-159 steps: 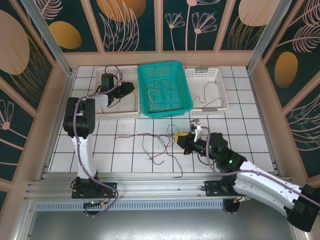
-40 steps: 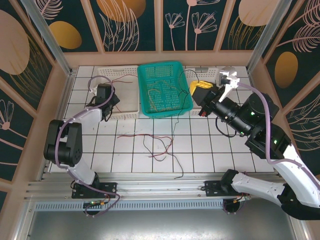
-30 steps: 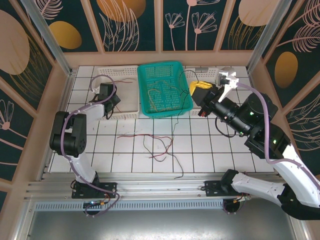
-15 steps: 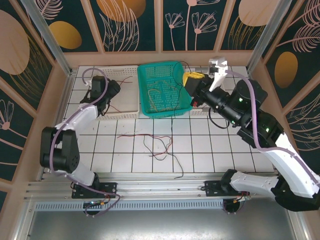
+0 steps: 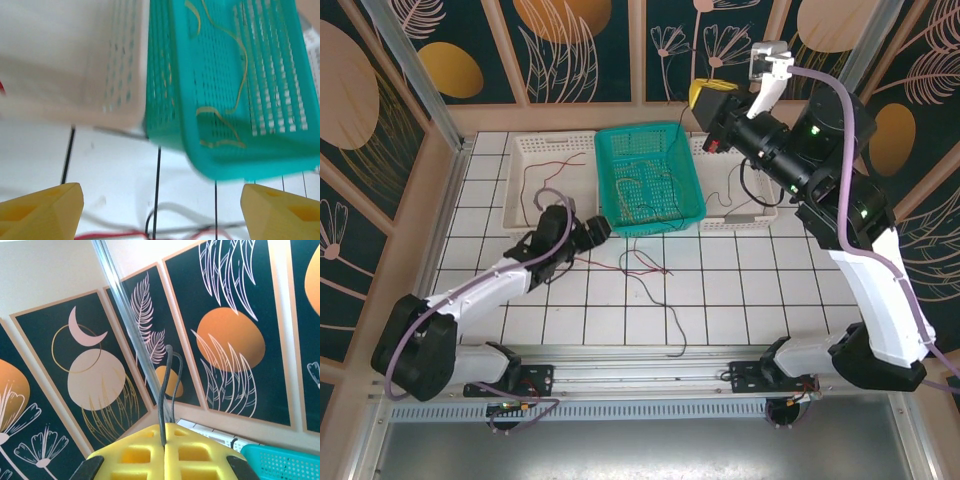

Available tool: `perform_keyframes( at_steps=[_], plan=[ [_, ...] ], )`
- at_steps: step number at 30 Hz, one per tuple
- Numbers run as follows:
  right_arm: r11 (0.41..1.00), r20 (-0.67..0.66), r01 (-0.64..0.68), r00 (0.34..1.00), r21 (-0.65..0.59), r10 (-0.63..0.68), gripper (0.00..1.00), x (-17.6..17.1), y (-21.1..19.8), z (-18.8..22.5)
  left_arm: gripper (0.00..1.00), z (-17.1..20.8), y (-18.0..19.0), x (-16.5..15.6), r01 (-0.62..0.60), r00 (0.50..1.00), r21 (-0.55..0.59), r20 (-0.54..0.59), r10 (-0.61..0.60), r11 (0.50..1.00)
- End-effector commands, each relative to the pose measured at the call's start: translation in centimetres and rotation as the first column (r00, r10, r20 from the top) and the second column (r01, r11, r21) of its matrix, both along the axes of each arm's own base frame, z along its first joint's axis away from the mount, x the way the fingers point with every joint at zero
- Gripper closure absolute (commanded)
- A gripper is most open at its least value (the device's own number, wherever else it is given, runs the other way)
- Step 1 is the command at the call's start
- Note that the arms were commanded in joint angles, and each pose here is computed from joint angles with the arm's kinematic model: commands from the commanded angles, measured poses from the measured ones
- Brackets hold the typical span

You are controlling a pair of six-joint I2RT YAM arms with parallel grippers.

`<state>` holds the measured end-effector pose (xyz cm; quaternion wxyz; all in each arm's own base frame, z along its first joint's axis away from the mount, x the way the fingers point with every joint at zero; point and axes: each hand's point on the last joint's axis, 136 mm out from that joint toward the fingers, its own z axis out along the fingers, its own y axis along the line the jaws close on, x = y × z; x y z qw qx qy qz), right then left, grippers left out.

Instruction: Untangle the cables

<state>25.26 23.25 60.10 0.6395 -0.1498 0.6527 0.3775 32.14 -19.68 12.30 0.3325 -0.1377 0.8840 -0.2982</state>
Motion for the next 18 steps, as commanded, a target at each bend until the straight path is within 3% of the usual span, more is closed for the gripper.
perform_keyframes(
  at_steps=[1, 5, 11, 18],
  plan=[
    [0.999, -0.009, -0.051, 0.999, 0.013, 0.051, 1.00, -0.3, 0.3, 0.4, 0.19, 2.1, -3.0, -1.4, 0.090, 0.995, -0.158, 0.055, -0.083, 0.983],
    [1.000, -0.013, 0.005, 1.000, 0.000, -0.005, 1.00, 1.1, -0.5, 0.1, 0.18, 2.0, -4.8, -3.0, 0.158, 0.986, -0.160, 0.076, -0.148, 0.974],
    [0.973, -0.023, 0.216, 0.976, -0.075, -0.218, 1.00, 6.2, -4.0, -1.9, 0.19, 0.3, -6.1, -4.3, 0.205, 0.978, -0.127, 0.056, -0.200, 0.970],
    [0.895, 0.000, 0.435, 0.899, -0.099, -0.437, 1.00, 10.6, -8.6, -3.3, 0.19, -1.3, -6.1, -5.3, 0.212, 0.977, -0.121, 0.031, -0.210, 0.970]
  ],
)
